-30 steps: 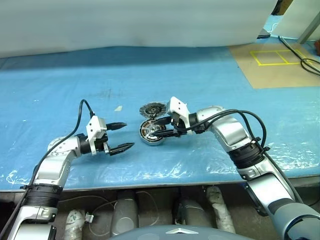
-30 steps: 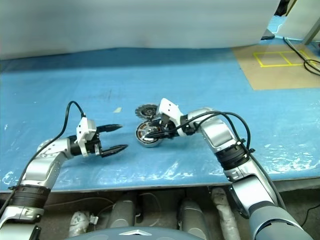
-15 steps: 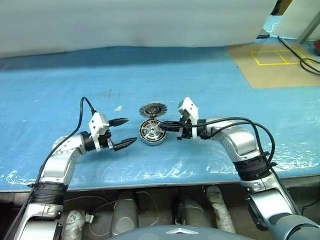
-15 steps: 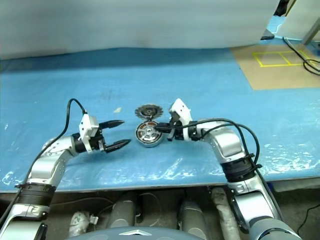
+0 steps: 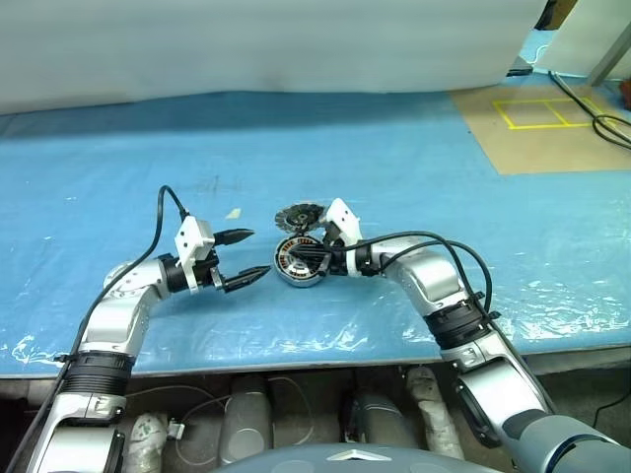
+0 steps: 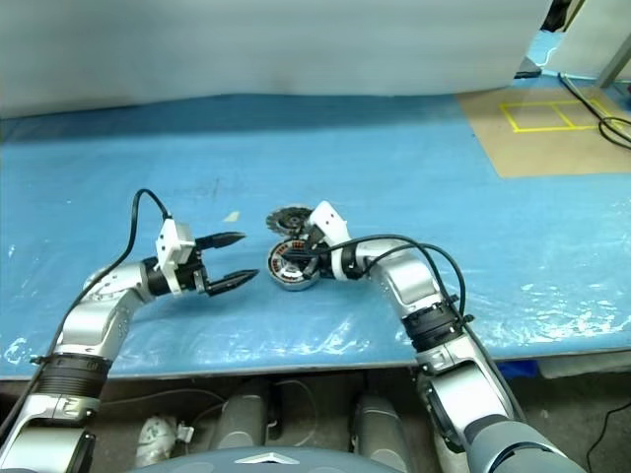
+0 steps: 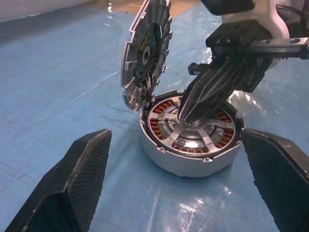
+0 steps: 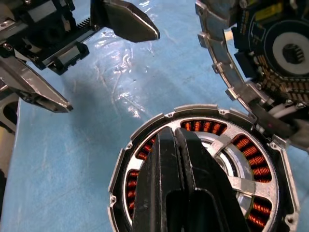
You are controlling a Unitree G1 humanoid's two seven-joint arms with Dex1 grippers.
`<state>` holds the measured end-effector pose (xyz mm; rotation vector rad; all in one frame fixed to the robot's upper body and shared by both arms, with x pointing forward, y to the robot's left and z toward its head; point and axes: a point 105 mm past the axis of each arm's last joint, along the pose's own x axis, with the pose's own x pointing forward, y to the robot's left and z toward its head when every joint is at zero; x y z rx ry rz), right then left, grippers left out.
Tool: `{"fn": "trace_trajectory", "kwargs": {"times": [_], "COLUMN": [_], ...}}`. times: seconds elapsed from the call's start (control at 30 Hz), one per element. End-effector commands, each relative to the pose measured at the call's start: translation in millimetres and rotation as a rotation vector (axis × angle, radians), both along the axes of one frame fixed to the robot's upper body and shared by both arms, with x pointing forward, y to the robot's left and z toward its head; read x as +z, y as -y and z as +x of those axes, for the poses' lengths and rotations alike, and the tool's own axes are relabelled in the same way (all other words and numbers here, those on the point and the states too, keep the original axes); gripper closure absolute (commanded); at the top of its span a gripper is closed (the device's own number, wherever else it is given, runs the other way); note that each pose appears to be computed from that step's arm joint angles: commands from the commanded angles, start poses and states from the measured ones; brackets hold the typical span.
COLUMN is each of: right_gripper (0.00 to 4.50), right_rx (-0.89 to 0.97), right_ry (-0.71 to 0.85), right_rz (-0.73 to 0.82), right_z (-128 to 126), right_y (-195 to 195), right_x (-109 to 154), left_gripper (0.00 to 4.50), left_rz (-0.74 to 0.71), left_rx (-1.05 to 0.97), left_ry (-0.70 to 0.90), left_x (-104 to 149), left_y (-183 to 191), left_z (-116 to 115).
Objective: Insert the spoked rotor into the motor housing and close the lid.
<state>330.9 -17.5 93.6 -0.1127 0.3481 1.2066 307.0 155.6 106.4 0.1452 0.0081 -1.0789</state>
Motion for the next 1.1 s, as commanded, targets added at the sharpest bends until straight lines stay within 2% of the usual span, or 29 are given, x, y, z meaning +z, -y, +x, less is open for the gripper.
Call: {"fn": "trace_trajectory", "kwargs": {"times": [0.03, 0.17, 0.43, 0.57, 0.67, 0.87, 1.03, 1.1], "right_gripper": [4.48, 4.48, 4.48, 4.48, 4.5, 4.5, 4.5, 4.5], "right_rx": [0.012, 0.034, 0.05, -0.045, -0.145, -0.271, -0.274, -0.269], "right_ry": [-0.02, -0.012, 0.05, 0.068, 0.057, 0.052, 0.027, 0.017], "right_rz": [-0.063, -0.12, 0.058, 0.095, 0.085, 0.115, 0.064, 0.064], "right_z": [-2.9, -8.5, -13.7, -13.4, -13.3, -16.8, -34.9, -42.8], "right_y": [5.6, 13.7, 20.5, 51.6, 77.2, 102.9, 106.1, 107.8], "right_x": [-16.1, -28.7, 31.3, 52.4, 51.3, 56.1, 42.5, 41.9], "left_gripper": [0.0, 0.0, 0.0, 0.0, 0.56, 2.63, 4.41, 4.41], "left_rz": [-0.018, -0.046, -0.221, -0.326, -0.36, -0.409, -0.322, -0.294], "left_rx": [0.024, 0.056, 0.172, 0.172, 0.162, 0.097, -0.024, -0.094], "left_ry": [0.037, 0.044, 0.018, -0.047, -0.074, -0.059, -0.017, 0.008], "left_x": [10.2, 14.3, 36.7, 44.8, 46.1, 56.1, 61.4, 66.0], "left_y": [-4.6, -7.0, -16.0, -13.3, -1.1, 32.7, 75.7, 86.5], "left_z": [-0.3, 6.0, 36.2, 53.1, 68.3, 92.5, 99.1, 96.5]}}
